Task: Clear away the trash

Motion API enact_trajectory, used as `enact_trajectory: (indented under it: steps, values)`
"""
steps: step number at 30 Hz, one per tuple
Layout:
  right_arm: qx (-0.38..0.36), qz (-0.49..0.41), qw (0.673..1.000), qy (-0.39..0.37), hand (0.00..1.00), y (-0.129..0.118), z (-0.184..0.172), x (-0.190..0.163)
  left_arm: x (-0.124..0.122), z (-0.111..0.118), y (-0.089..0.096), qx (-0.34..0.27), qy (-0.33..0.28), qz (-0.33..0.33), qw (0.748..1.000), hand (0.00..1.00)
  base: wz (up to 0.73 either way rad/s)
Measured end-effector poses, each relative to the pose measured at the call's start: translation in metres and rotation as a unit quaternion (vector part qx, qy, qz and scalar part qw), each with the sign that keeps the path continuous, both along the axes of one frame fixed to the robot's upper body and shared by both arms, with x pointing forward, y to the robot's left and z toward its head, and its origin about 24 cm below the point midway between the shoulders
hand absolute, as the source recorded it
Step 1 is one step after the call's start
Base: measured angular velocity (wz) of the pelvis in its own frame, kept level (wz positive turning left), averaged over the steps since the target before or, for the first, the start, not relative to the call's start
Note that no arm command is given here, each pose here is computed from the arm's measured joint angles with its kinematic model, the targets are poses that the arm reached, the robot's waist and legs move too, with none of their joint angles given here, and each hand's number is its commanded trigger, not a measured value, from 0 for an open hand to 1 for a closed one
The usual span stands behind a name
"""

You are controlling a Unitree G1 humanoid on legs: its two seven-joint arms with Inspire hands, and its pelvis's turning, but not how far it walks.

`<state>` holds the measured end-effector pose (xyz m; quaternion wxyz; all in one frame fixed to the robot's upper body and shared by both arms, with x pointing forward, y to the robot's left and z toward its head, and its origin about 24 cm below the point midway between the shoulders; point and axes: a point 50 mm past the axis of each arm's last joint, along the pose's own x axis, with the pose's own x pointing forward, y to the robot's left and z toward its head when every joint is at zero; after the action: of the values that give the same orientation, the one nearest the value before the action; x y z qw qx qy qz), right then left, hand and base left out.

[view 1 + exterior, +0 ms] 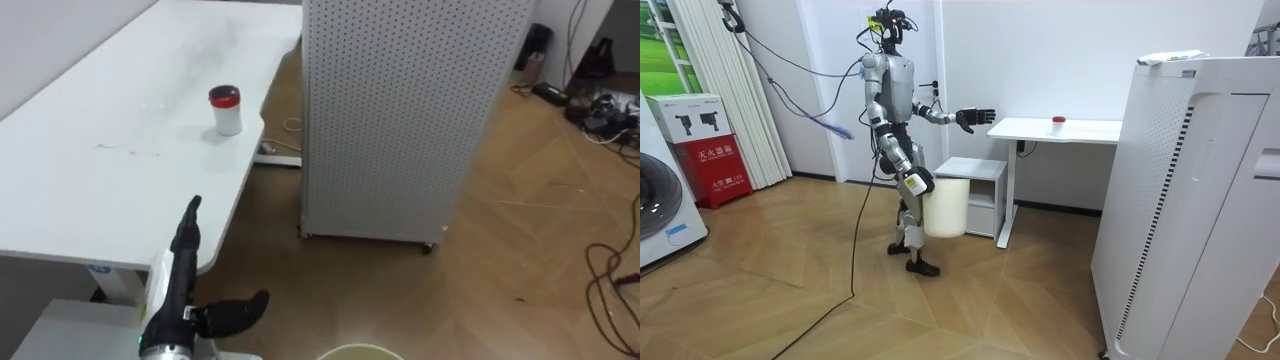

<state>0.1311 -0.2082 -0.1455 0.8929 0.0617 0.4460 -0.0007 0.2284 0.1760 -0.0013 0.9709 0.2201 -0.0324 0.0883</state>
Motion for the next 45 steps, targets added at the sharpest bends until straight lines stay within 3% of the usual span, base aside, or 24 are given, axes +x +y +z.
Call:
enact_trajectory:
  steps: [8, 14, 29, 45]
  values:
    - [0.004, 0.025, 1.000, 0.007, 1.00, 0.007, -0.002, -0.002, -0.003, -0.002, 0.009, -0.009, 0.008, 0.018, 1.000, 0.00, -0.15]
    - [-0.019, 0.015, 1.000, 0.010, 1.00, -0.003, -0.001, -0.003, -0.004, -0.005, 0.007, -0.061, 0.014, 0.032, 0.998, 0.00, -0.09]
    - [-0.044, 0.005, 0.999, 0.030, 1.00, -0.014, 0.000, -0.009, -0.005, -0.005, 0.010, -0.064, 0.016, 0.028, 0.997, 0.00, -0.21]
    - [-0.056, 0.005, 0.998, 0.022, 1.00, -0.011, 0.000, -0.006, -0.005, -0.010, 0.005, -0.069, 0.019, 0.040, 0.997, 0.00, 0.41]
